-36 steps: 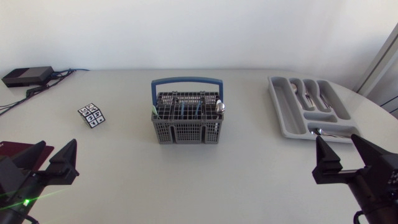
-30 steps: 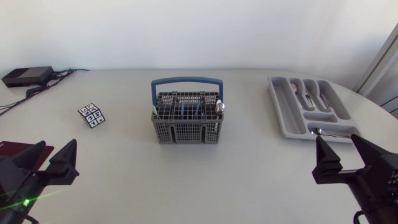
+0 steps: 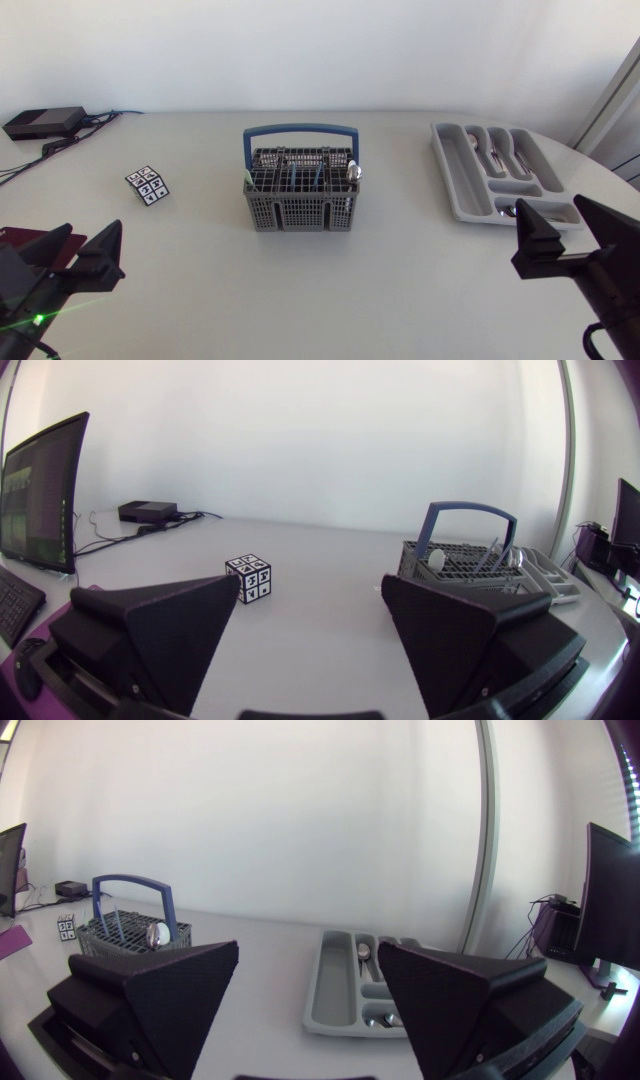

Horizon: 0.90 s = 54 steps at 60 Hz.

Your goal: Transfer all utensils from the basket to the drawer tray.

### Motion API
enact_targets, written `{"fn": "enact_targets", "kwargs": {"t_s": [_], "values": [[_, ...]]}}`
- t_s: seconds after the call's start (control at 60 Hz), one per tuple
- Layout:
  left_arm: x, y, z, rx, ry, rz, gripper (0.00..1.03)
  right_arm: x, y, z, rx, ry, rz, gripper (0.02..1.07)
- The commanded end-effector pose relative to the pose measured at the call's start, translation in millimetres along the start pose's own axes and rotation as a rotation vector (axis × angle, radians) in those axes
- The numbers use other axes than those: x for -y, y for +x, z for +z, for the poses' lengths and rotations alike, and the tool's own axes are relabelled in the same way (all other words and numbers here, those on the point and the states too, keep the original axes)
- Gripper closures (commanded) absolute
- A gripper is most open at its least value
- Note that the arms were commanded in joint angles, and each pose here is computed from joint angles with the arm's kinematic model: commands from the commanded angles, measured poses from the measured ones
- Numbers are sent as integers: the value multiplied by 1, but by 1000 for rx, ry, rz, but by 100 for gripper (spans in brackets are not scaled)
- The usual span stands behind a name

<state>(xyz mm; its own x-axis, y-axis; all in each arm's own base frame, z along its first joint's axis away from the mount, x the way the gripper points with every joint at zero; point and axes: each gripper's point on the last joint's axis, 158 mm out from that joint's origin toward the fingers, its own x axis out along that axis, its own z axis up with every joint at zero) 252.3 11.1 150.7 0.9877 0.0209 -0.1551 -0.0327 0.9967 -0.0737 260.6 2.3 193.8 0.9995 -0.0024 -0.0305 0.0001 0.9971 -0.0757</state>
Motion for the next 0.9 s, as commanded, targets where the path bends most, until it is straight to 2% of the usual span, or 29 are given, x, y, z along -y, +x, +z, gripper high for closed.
{"fn": "enact_targets", "kwargs": {"t_s": [0.0,0.317,0.517,0.65,0.75,0.883], "values": [[4,-1,28,31,-35,-13,4,-1,6,17,3,22,3,7],[15,26,34,-133,-96,-39,5,-42,27,21,-74,-3,104,7],[31,46,22,-278,-74,-56,5,-61,42,21,-132,4,144,7],[42,55,8,-437,55,-66,5,-76,49,20,-179,12,178,7],[46,61,-2,-530,205,-111,5,-94,53,14,-265,9,217,7],[58,69,-10,-600,202,-173,5,-121,60,3,-405,-59,270,7]]}}
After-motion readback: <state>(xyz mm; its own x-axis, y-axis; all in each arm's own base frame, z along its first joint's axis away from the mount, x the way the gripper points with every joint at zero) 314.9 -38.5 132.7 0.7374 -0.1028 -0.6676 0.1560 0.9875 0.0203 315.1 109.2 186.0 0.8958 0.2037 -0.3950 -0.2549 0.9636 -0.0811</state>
